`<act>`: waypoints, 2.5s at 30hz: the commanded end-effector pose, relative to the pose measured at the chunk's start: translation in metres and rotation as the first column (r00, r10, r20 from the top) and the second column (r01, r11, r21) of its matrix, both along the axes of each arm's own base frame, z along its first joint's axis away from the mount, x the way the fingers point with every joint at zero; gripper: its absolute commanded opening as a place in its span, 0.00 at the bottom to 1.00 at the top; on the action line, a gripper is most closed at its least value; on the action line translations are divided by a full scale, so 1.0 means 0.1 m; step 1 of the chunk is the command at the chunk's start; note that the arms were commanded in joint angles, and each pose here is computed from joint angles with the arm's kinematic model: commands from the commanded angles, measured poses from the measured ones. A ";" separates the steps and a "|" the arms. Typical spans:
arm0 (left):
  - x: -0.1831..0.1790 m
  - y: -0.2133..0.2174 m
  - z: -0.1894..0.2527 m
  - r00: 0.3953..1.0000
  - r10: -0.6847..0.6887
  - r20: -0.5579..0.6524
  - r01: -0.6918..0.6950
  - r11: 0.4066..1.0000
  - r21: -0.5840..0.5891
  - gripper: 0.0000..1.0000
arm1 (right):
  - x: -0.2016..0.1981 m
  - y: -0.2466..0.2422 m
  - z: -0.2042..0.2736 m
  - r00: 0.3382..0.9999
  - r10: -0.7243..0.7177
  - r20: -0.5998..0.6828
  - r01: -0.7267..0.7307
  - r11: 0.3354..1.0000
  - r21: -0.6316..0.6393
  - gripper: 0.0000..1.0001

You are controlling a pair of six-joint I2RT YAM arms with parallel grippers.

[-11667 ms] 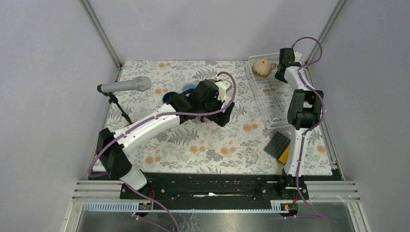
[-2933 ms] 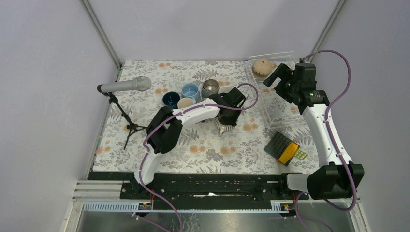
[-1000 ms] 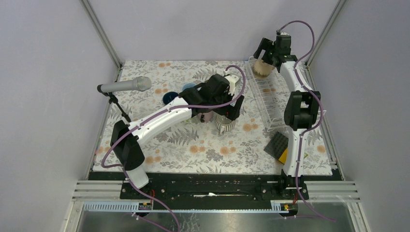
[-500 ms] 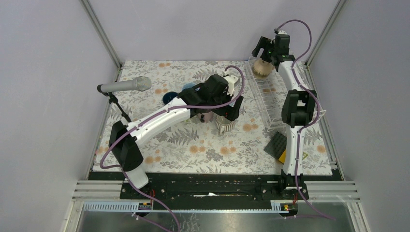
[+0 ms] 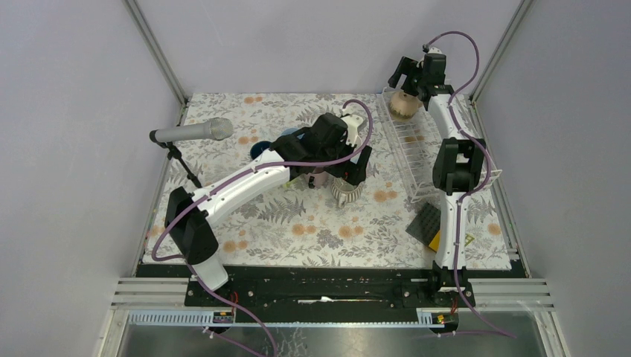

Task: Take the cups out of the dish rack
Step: Unload the cup from the dish rack.

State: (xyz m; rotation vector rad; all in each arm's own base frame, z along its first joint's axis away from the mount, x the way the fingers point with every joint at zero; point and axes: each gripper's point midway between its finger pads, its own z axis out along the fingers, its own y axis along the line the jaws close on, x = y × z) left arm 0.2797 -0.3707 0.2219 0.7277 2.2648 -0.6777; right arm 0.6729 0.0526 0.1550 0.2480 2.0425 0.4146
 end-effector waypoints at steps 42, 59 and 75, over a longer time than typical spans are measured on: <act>-0.07 0.02 0.36 0.998 -0.025 0.065 0.034 0.991 -0.127 0.99 | -0.88 -0.08 0.37 0.997 -0.055 -0.060 0.057 0.998 0.018 1.00; -0.09 0.01 0.39 0.997 -0.034 0.064 0.042 0.989 -0.140 0.99 | -0.77 -0.25 -0.03 0.994 -0.001 -0.106 0.005 0.999 0.036 1.00; -0.10 0.01 0.40 0.997 -0.035 0.066 0.044 0.988 -0.146 0.99 | -0.98 -0.10 -0.06 0.993 0.043 -0.108 -0.032 0.994 0.107 1.00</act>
